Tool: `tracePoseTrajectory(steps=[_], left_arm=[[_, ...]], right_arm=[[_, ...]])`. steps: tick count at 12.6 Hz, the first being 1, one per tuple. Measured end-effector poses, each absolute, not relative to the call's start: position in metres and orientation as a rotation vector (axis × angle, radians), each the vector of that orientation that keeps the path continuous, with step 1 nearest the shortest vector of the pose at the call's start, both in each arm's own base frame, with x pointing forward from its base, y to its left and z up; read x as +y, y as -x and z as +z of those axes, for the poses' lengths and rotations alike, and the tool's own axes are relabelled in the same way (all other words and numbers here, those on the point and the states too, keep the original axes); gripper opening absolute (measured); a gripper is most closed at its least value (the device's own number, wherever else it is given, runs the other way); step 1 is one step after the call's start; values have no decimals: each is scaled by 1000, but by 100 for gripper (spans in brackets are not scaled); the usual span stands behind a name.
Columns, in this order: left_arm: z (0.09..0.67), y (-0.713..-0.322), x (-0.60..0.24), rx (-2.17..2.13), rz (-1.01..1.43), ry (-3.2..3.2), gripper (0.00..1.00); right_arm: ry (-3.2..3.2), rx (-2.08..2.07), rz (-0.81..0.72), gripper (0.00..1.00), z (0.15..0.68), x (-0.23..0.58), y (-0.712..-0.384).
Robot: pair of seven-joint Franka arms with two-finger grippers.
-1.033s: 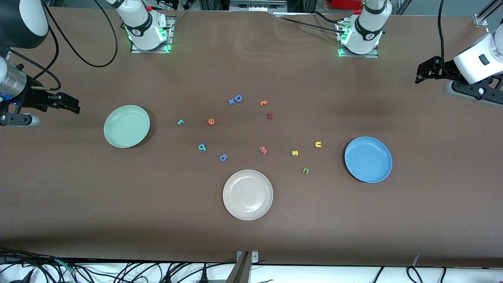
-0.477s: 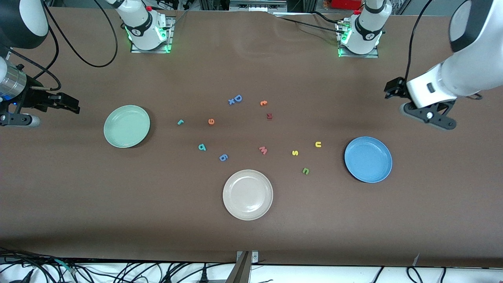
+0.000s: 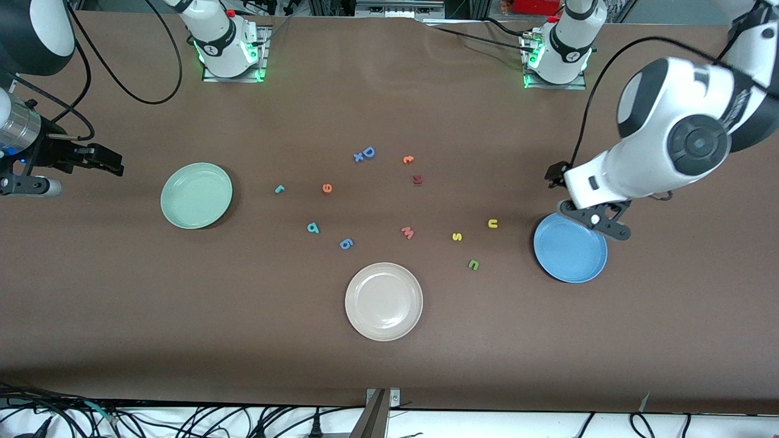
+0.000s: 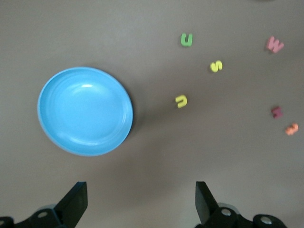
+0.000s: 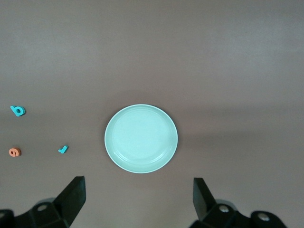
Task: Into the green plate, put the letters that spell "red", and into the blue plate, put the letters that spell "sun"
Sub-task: 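Move the left gripper down toward the green letter u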
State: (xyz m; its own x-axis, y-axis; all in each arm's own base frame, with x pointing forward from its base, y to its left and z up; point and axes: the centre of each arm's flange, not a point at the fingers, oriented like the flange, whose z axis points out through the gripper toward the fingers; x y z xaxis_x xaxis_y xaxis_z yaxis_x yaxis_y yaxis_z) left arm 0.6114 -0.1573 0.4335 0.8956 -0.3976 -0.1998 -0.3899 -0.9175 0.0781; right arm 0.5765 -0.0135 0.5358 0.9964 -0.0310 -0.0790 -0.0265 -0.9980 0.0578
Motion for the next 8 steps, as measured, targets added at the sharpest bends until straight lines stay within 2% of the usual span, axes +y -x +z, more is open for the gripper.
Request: tracePoseTrajectory(steps=[8], left_arm=[[313,-643,-232,-547,-113,-3039,100]], right_arm=[[-3082,-44,-125,100,535,-13,-577]])
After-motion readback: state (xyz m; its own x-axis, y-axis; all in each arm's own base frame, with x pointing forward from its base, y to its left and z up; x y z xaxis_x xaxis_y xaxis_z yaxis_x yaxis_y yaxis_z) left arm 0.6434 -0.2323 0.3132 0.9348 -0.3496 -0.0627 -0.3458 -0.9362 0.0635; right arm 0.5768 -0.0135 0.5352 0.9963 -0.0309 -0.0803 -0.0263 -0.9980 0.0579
